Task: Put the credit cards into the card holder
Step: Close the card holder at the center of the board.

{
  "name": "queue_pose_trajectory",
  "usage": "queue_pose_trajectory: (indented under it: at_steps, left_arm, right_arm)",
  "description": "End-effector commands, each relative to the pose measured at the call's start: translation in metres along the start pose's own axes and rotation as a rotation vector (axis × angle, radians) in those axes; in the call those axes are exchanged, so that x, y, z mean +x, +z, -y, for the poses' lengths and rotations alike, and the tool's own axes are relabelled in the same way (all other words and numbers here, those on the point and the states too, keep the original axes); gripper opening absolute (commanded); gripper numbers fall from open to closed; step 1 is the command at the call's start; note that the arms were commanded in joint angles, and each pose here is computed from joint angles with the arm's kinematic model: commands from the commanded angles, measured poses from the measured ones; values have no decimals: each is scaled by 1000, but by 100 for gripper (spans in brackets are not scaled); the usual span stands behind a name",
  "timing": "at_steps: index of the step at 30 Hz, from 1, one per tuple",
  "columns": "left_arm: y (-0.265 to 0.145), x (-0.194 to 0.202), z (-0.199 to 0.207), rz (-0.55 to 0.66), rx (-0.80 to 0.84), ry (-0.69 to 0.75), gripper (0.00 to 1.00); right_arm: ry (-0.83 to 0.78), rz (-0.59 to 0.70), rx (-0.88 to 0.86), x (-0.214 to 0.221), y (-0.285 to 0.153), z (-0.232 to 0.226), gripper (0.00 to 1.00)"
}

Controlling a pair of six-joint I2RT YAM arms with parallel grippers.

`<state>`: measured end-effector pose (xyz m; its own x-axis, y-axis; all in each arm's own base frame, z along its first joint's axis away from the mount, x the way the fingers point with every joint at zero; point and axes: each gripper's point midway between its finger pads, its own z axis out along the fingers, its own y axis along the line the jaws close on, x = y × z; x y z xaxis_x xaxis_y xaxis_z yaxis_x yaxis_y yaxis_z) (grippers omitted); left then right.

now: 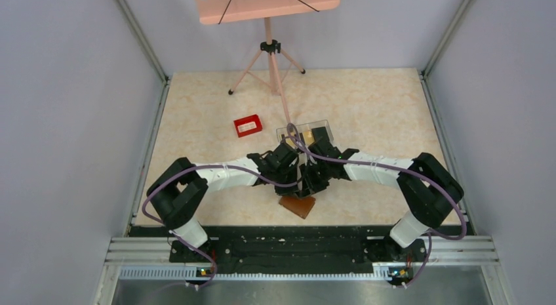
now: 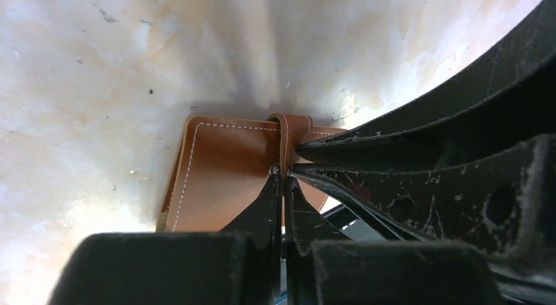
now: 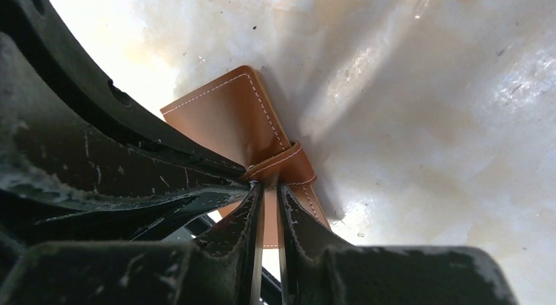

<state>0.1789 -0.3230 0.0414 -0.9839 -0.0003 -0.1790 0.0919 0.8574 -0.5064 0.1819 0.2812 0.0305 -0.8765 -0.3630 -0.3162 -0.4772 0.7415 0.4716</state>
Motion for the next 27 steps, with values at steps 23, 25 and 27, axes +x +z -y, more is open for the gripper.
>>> queue_pose_trajectory:
  at_steps: [23, 25, 27]
  left_arm:
    - [-9, -8, 14, 1, -38, 107, 0]
    - [-8, -7, 11, -9, -57, 115, 0]
    - [-5, -6, 7, -23, -80, 123, 0]
  right_arm:
    - [16, 129, -84, -20, -28, -12, 18]
    - [14, 136, -93, -22, -28, -14, 17]
    - [12, 137, -109, -24, -27, -17, 14]
